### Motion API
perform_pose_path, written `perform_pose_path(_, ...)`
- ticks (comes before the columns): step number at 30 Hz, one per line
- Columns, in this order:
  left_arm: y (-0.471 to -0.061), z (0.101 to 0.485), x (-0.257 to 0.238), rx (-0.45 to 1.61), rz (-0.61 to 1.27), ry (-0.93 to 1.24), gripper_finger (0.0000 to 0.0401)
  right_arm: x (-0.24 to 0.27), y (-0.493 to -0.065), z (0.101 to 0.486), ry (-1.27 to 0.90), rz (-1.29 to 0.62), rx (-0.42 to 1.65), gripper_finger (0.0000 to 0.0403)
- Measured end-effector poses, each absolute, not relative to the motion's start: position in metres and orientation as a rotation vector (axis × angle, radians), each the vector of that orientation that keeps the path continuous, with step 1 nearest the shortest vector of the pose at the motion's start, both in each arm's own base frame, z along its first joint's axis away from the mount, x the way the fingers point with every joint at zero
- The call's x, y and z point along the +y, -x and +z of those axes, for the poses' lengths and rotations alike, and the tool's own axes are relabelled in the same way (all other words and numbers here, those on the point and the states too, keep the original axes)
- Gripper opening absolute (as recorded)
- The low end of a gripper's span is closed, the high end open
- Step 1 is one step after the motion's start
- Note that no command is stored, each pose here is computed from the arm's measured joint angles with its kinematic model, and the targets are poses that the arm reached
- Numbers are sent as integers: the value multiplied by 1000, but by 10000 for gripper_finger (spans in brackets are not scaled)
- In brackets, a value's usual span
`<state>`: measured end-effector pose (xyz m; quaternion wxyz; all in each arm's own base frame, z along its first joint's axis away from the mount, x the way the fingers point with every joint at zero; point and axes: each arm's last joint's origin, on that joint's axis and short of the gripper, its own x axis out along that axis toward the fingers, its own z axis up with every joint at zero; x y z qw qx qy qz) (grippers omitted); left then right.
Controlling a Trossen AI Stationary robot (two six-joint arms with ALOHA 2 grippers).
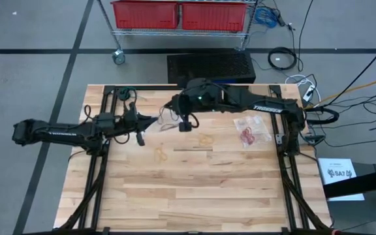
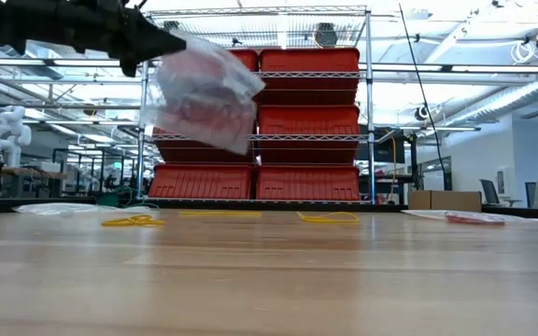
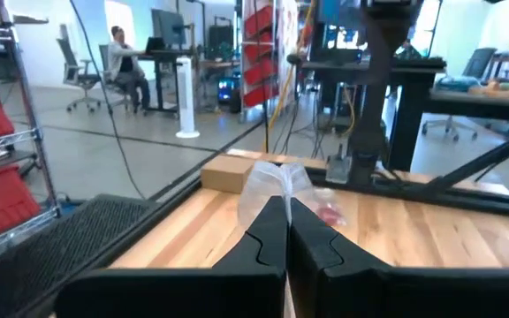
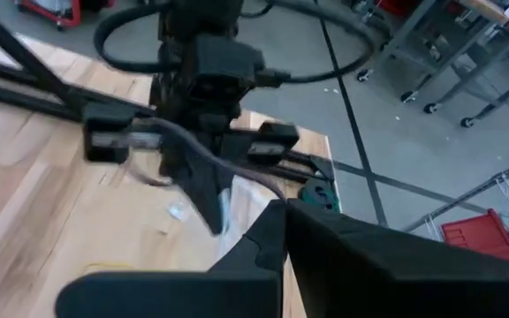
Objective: Sort rubber bands
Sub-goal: Put the purple rubber band into the zip bag
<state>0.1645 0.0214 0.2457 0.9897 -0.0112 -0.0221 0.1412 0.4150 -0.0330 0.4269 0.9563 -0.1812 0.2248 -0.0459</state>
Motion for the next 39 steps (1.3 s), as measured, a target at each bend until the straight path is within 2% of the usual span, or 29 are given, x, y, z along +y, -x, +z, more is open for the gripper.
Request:
perform_pose_path(14,-166,247,22,-63,284,20,0,-44,-445,383,338,-98,574,0)
perform_pose_path(27,-164,249,21,-76,285,-3,0,-59,-439,351,239,-89,787,0)
perform_pose_path(31,-164,249,21,-75,282,4,0,-63,-440,342,172,16,781,0)
perform_pose_path(39,-165,248,20,-77,238,44,0,-64,-444,343,139,74,712,0)
